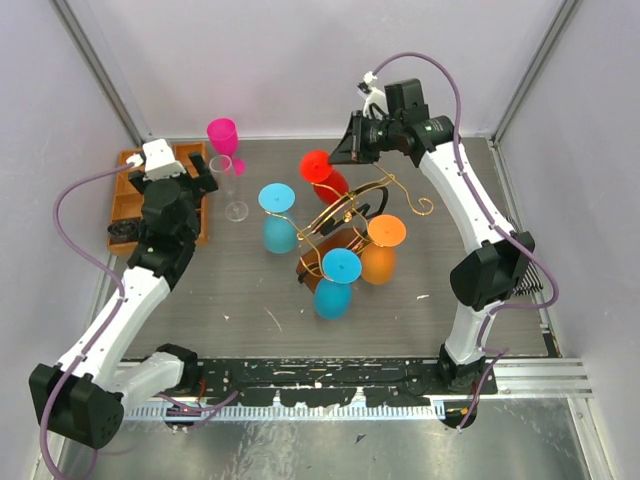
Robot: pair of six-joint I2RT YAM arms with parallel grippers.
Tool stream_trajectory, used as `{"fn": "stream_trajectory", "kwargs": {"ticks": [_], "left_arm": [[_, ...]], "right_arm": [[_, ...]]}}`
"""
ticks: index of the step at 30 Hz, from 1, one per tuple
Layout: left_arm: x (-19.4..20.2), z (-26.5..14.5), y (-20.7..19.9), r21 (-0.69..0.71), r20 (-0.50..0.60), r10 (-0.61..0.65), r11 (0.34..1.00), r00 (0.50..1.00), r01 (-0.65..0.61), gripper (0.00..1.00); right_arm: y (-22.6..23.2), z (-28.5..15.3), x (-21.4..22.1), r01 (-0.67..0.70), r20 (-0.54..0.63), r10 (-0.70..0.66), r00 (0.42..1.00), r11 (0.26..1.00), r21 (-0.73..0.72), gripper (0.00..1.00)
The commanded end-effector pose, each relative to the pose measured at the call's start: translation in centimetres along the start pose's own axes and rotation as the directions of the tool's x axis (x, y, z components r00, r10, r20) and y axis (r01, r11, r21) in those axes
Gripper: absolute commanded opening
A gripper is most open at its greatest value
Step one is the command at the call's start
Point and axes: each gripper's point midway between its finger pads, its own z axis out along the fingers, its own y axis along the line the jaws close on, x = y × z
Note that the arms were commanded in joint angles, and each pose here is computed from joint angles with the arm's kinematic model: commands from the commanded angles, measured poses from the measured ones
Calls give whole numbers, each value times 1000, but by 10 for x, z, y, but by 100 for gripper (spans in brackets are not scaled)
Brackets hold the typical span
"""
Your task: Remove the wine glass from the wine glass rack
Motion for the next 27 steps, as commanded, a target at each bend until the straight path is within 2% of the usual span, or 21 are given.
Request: {"fn": "stream_trajectory", "kwargs": {"ticks": [1,3,6,13,21,27], "left_arm": [[-24,-5,-5,22,20,-38,999,999,38,99],[-21,-4,-6,21,3,-38,999,999,38,99],[-19,-3,-10,34,-9,-58,998,998,58,99],[-20,-2,-13,45,-12,-65,997,998,66,99],[-20,-1,-16,58,-16,-64,996,998,65,99],[-22,-2,-14,50,-11,-47,998,999,47,98]], "right_arm": [[28,-9,-1,28,7,-27,1000,989,-144,1],[42,-14,5,33,-16,-37,999,974,-224,1],[49,-17,7,40,-28,-49,998,964,-263,1],[52,-15,12,35,-67,-58,996,953,-302,1],[45,-1,-12,52,-9,-56,998,964,-262,1],[53,4,-20,41,-5,-45,999,950,-308,1]]}}
